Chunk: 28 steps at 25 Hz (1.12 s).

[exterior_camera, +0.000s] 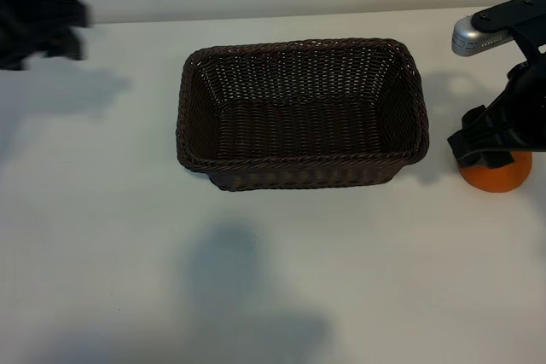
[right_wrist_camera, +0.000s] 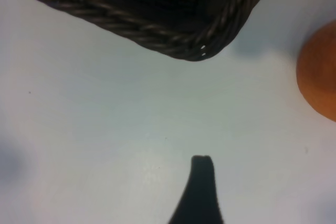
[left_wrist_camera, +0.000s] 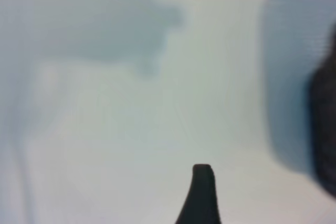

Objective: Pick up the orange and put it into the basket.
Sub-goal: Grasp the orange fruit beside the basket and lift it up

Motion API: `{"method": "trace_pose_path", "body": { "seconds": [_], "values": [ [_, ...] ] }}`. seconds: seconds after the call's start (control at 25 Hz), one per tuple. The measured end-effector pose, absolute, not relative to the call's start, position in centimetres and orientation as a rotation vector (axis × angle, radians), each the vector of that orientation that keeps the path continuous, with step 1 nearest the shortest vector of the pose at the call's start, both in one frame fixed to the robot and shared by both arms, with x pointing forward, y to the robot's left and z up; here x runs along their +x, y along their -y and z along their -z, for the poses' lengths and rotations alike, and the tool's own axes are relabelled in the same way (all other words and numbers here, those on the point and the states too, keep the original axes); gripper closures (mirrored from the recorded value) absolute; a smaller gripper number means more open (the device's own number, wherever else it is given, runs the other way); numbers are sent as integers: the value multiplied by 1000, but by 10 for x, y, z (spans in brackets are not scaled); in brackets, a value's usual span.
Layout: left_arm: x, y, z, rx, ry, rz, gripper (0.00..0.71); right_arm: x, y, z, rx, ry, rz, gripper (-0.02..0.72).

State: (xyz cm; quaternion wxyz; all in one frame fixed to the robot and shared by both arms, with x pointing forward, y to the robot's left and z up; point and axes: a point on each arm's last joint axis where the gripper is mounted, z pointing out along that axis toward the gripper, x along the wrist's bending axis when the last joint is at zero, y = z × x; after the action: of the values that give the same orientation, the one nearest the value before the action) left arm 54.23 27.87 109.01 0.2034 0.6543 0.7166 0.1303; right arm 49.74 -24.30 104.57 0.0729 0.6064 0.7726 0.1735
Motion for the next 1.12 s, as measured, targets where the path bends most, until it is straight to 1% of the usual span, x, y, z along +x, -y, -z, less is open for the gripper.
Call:
{"method": "trace_pose_path", "body": {
  "seconds": [0.16, 0.28, 0.36, 0.48, 0.6, 0.76, 0.96, 1.04, 1.12],
  "values": [
    [525, -323, -1105, 1784, -2074, -427, 96, 497, 243, -1046, 1821, -2320, -521, 110],
    [512, -345, -1115, 1732, -2113, -472, 103, 497, 243, -1046, 1821, -2320, -521, 110],
    [506, -350, -1120, 1707, -2111, -475, 106, 497, 243, -1046, 1822, -2320, -523, 110],
    [498, -346, -1128, 1715, -2062, -448, 112, 497, 243, -1046, 1822, -2320, -523, 110],
    [481, -338, -1145, 1725, -1982, -457, 114, 497, 243, -1046, 1822, -2320, -523, 110],
    [440, -328, -1179, 1683, -1855, -600, 114, 497, 243, -1046, 1822, -2320, -523, 110],
    [373, -309, -1217, 1616, -1656, -783, 114, 497, 243, -1046, 1822, -2320, -524, 110],
    [348, -304, -1221, 1593, -1600, -843, 114, 497, 243, -1046, 1822, -2320, -524, 110],
    [328, -300, -1214, 1584, -1576, -863, 114, 498, 243, -1046, 1823, -2319, -526, 110]
  ]
}}
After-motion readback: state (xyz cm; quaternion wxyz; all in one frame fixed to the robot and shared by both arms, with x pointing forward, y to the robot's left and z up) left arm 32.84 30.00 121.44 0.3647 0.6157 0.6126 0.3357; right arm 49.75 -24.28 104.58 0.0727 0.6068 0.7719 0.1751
